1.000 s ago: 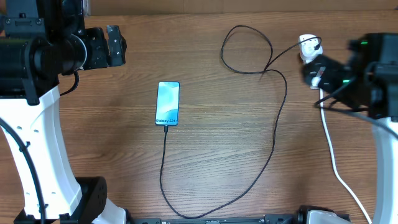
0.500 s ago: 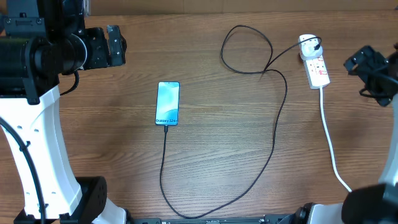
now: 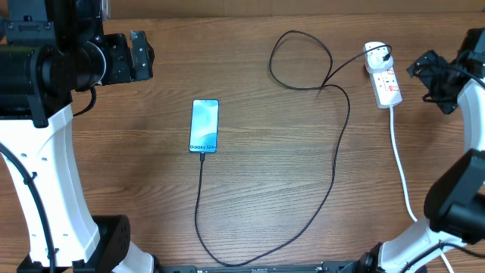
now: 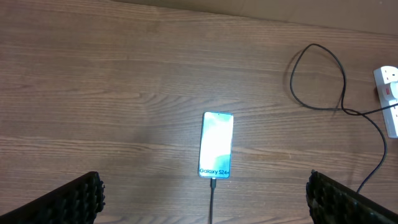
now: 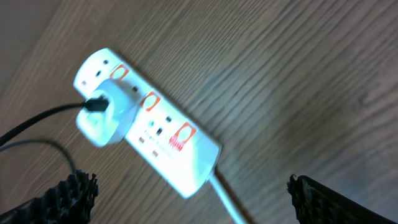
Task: Plug charger to phone and switch on socket
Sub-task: 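Move the right gripper over the white power strip's orange switch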
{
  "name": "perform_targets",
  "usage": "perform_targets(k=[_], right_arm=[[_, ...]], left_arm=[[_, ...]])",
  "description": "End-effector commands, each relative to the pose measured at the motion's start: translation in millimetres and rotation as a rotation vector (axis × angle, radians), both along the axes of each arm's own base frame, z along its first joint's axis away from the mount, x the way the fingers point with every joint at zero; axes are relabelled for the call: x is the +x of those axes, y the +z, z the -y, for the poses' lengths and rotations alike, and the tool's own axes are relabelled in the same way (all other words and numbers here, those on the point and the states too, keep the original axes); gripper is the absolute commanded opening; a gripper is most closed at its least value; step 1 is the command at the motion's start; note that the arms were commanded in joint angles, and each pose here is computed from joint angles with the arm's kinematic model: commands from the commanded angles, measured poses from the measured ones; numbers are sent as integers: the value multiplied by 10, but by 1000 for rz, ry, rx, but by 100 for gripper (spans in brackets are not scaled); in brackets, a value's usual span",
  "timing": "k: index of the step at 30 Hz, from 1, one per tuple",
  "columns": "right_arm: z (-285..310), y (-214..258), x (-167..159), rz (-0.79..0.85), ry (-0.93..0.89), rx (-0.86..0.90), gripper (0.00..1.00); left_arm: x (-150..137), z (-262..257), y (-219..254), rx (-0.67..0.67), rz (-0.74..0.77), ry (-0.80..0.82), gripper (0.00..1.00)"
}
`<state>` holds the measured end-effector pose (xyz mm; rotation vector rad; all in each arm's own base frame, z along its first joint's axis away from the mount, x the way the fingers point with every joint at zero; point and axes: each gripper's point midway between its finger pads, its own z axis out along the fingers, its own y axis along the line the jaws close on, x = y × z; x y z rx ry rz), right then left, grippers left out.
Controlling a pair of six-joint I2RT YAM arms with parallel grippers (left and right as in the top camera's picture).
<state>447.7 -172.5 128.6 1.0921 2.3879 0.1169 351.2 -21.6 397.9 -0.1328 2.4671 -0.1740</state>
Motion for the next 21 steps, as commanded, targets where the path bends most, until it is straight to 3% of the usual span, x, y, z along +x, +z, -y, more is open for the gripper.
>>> perform_targets(k=[1, 21], right_arm=[[83, -100, 66, -8, -13, -34, 100], [208, -859, 416, -25, 81, -85, 100]], left_arm=[[-5, -26, 16, 6, 5, 7, 99], [-5, -26, 16, 6, 5, 7, 100]])
